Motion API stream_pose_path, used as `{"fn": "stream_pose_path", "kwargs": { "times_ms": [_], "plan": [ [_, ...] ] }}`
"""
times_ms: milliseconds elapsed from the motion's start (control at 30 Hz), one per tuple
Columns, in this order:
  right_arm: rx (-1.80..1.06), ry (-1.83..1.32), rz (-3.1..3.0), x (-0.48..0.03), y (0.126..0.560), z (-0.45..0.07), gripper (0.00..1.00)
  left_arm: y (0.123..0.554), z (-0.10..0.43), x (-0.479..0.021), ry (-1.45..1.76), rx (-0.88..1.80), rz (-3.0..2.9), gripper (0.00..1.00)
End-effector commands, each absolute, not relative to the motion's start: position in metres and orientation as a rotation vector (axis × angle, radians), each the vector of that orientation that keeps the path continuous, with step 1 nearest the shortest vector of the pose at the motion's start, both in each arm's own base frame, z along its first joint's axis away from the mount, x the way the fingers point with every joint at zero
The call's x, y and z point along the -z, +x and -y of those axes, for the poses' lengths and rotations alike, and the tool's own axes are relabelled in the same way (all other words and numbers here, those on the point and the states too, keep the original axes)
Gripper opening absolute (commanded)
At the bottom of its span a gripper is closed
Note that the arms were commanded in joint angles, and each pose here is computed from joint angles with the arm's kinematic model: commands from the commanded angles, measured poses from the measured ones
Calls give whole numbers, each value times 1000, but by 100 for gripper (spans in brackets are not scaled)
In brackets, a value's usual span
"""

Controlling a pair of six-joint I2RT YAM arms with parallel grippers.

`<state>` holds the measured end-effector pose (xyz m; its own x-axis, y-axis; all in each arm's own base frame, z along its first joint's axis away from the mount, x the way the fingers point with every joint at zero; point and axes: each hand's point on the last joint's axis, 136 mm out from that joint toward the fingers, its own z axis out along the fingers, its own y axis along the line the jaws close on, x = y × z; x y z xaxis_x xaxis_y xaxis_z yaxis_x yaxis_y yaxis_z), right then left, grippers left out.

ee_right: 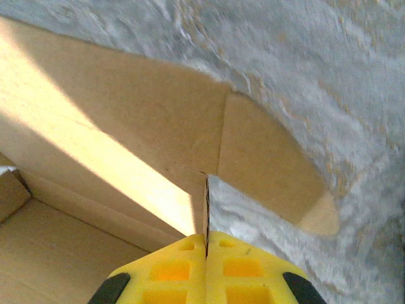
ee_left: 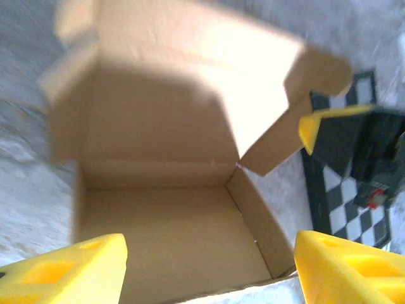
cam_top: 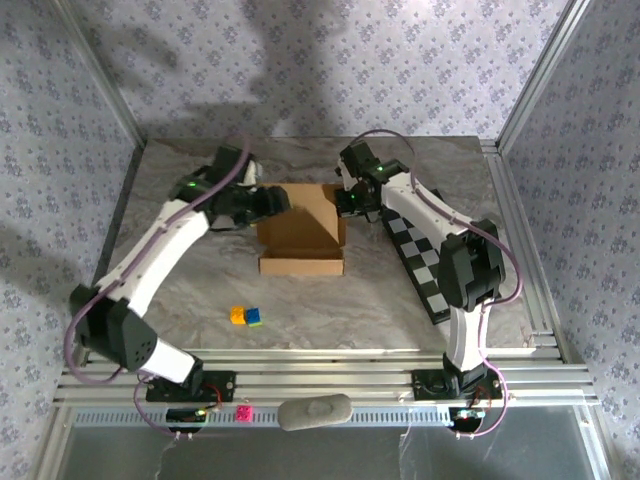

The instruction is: Fold the paper box

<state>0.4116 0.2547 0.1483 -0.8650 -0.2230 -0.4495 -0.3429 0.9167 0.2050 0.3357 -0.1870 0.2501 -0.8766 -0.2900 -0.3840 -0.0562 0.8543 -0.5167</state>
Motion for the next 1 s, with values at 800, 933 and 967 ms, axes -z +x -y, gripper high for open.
{"fn": "stream_pose_path", "kwargs": {
  "times_ms": [800, 933, 967],
  "plan": [
    [-356, -773, -2009, -182, 415, -288, 1, 445, 80, -204, -1205, 945, -2280, 76],
    [-356, -778, -2000, -183, 414, -290, 1, 464, 84, -189, -1233, 946, -2333, 74],
    [-358, -780, -2001, -182, 414, -291, 1, 468, 88, -187, -1242, 968, -2344, 74]
  ]
}}
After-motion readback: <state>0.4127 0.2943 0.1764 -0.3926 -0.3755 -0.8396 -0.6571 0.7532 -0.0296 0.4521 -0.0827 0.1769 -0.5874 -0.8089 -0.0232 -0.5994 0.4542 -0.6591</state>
